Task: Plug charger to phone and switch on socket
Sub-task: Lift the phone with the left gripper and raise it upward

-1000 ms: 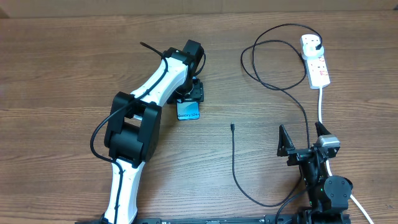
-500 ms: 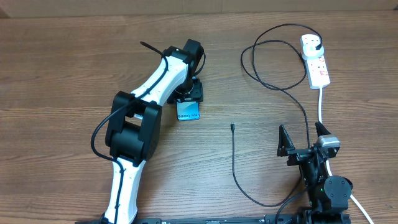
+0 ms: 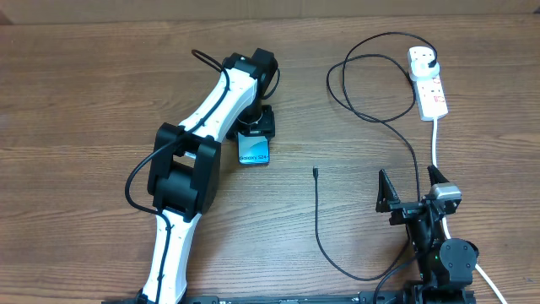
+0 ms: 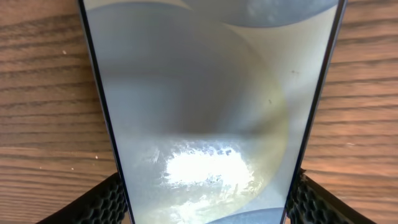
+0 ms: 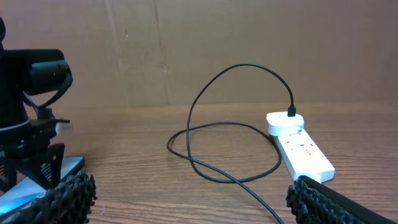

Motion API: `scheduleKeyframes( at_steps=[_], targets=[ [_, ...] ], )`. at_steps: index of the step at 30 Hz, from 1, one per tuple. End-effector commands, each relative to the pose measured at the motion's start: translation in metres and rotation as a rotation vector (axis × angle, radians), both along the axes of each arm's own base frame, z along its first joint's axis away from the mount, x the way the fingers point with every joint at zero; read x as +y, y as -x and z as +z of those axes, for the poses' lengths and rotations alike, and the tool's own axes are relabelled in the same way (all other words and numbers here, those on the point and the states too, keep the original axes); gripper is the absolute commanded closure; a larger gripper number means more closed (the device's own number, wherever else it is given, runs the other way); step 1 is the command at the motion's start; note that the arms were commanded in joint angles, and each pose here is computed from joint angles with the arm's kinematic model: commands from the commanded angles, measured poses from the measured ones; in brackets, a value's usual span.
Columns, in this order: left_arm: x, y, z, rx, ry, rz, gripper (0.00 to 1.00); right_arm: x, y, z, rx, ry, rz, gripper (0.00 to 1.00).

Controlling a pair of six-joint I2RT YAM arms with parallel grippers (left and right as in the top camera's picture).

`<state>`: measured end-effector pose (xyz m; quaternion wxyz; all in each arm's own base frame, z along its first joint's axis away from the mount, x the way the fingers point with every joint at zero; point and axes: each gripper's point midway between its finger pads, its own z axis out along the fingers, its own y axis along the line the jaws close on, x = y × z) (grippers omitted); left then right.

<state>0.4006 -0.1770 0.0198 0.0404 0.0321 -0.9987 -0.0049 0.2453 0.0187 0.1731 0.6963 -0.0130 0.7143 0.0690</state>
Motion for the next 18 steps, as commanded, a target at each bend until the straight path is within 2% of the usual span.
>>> scheduleKeyframes(
  at_steps=[1,9,18],
  targets=[
    [-0.016,-0.005,0.014,-0.001,0.094,0.013,0.31,0.0,0.0,-0.003,0.002,-0.007,-0.004,0.0],
    [-0.036,0.001,0.028,0.093,0.338,0.047,0.31,0.0,0.0,-0.003,0.002,-0.007,-0.004,0.0],
    [-0.052,-0.007,0.07,0.202,0.766,0.154,0.34,0.0,0.0,-0.003,0.002,-0.007,-0.004,0.0]
  ],
)
